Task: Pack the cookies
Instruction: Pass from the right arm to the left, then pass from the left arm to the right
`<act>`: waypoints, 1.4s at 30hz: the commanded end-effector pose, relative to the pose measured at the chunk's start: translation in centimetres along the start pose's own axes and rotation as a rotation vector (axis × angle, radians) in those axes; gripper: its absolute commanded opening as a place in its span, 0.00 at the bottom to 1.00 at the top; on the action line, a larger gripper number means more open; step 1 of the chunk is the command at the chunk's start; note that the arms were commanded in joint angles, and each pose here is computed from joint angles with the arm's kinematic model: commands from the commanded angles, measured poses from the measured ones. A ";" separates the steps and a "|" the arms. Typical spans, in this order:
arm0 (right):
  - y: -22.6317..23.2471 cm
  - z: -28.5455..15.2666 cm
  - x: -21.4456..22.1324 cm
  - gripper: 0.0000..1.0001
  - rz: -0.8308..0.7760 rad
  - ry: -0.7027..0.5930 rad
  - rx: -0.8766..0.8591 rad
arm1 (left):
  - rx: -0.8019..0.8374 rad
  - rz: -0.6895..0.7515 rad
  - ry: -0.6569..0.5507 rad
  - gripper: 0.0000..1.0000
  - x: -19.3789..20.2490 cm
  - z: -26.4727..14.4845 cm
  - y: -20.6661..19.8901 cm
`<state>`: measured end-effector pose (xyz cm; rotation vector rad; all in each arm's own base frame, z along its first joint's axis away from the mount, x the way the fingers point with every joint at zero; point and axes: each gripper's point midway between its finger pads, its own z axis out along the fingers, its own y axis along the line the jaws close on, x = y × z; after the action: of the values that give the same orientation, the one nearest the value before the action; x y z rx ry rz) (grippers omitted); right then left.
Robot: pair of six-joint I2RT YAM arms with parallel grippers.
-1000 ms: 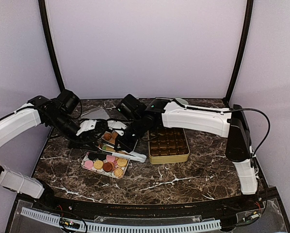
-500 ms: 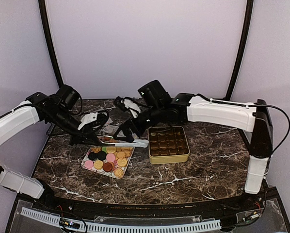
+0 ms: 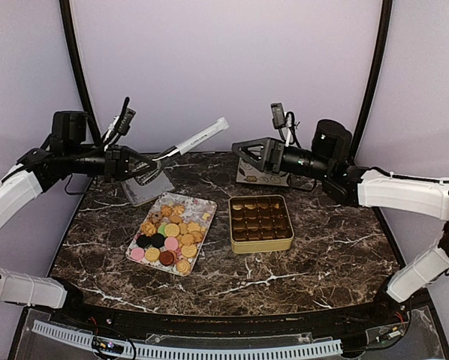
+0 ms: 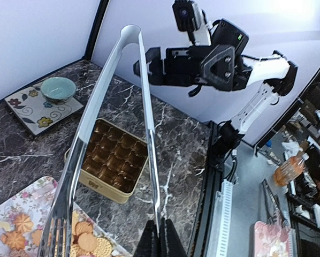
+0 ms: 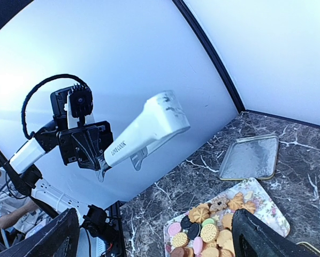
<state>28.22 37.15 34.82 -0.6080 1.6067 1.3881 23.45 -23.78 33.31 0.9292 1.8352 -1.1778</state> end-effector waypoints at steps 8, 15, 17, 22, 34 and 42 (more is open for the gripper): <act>5.6 3.2 -2.2 1.00 0.053 -0.191 -0.297 | 0.309 -0.149 -0.179 0.00 -4.1 -1.0 -4.4; 7.6 6.5 -2.7 1.00 0.057 -0.242 -0.371 | 0.320 -0.133 -0.191 0.00 -4.2 -1.0 -4.5; 8.3 7.4 -2.6 1.00 0.057 -0.244 -0.384 | 0.322 -0.130 -0.190 0.00 -4.2 -1.0 -4.4; 9.0 8.0 -2.9 1.00 0.060 -0.262 -0.394 | 0.322 -0.118 -0.196 0.00 -4.3 -1.0 -4.4; 9.4 9.2 -2.7 0.89 0.106 -0.267 -0.454 | 0.344 -0.092 -0.182 0.00 -4.2 -1.1 -4.9; 8.0 6.4 -4.3 0.94 0.140 -0.314 -0.473 | 0.358 -0.059 -0.157 0.00 -3.4 -1.4 -5.5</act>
<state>25.80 46.53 41.80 -0.5305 1.1438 1.8480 21.85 -25.01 37.82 0.8377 1.6429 -1.6155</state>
